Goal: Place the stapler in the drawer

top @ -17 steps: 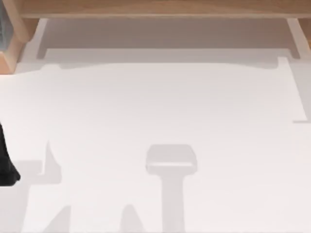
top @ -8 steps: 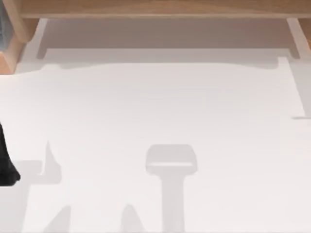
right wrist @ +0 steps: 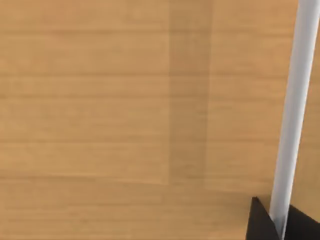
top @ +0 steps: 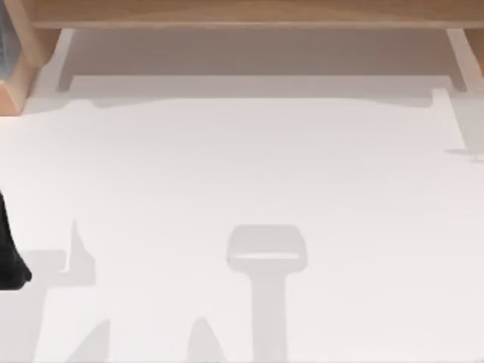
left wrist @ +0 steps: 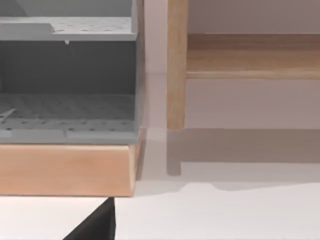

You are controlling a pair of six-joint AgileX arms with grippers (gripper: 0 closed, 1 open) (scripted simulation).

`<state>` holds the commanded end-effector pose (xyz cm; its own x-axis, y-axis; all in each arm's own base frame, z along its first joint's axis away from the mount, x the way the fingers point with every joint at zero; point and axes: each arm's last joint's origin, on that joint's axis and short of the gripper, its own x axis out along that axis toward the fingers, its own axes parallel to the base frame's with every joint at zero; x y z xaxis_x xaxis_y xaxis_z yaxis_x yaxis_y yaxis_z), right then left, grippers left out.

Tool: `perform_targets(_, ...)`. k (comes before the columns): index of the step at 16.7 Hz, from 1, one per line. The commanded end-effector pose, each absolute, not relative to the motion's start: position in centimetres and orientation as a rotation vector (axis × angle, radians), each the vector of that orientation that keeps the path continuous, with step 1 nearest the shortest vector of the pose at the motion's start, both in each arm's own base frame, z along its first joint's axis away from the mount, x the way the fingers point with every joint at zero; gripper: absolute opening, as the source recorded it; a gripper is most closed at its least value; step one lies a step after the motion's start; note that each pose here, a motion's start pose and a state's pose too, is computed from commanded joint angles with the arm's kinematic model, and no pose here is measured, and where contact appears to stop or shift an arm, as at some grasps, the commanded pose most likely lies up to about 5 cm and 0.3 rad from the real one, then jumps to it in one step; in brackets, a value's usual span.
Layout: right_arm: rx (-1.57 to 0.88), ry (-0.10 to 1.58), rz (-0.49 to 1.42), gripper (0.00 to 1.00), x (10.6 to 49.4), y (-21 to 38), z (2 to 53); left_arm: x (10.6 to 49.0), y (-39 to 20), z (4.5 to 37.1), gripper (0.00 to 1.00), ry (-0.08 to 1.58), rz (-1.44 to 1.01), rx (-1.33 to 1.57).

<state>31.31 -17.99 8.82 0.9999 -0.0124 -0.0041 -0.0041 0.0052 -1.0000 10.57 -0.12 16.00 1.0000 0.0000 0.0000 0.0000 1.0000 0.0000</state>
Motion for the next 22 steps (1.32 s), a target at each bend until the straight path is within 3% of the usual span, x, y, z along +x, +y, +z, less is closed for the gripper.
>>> perform_targets(4,-1.563,0.015,-0.005,0.0,31.2,-18.0,8.8,10.6,-0.1,16.0,1.0,0.0,0.0,0.0)
perform_targets(13,-1.563,0.015,-0.005,0.0,37.1,-18.1,8.8,10.6,-0.1,16.0,1.0,0.0,0.0,0.0)
perform_targets(22,-1.562,0.012,-0.001,0.0,38.8,-18.1,8.9,10.6,-0.1,16.0,1.0,0.0,0.0,0.0)
